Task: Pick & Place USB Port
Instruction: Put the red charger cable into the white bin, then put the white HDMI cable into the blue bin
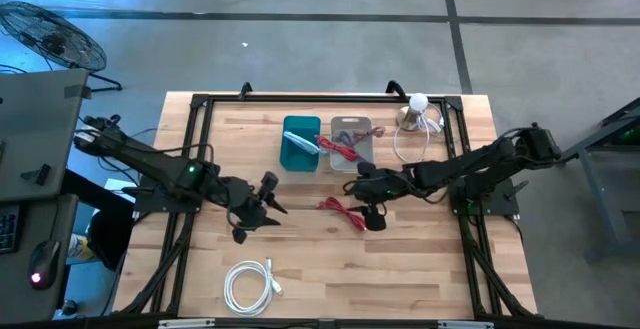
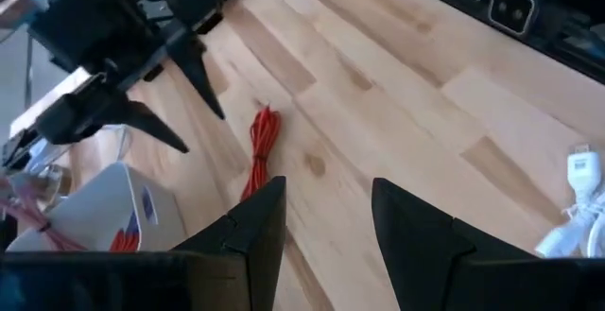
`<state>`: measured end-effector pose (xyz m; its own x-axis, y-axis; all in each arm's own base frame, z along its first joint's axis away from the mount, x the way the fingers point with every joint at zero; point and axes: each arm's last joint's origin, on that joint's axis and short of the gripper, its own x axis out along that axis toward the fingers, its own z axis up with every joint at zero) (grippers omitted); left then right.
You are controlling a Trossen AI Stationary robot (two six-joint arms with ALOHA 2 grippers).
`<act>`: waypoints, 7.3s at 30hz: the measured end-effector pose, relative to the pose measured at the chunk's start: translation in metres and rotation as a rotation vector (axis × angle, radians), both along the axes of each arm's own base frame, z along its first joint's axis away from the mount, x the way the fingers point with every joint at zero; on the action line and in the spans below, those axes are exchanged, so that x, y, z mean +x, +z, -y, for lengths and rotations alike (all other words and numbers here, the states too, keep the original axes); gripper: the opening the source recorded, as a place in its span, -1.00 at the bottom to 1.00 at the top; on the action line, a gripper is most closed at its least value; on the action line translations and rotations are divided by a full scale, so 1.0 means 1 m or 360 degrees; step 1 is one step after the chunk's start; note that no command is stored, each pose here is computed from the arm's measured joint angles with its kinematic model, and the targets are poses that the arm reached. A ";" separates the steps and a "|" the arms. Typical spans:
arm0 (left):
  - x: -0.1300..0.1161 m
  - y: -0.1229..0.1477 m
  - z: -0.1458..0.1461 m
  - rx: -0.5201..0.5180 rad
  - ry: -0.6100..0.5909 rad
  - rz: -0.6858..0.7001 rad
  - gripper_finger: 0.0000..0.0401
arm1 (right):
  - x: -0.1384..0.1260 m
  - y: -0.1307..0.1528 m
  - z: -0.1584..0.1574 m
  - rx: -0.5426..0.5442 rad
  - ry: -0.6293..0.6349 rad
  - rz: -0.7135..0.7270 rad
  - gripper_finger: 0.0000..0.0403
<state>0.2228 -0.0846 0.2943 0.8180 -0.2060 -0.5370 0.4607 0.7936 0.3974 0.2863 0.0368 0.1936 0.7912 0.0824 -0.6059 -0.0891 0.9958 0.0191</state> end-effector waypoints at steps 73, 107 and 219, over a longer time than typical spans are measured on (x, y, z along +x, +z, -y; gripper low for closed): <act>-0.008 -0.072 -0.003 -0.0123 0.0115 0.0050 -0.23 | 0.019 -0.069 -0.017 0.0146 -0.0270 -0.0276 -0.99; 0.000 -0.072 -0.003 0.0042 0.0178 0.0187 -0.23 | -0.040 0.074 0.031 -0.0324 -0.0510 0.0439 -1.00; -0.019 -0.119 0.060 -0.0682 0.0259 -0.1342 -0.23 | -0.049 0.069 -0.046 0.0001 0.0163 0.0407 -0.26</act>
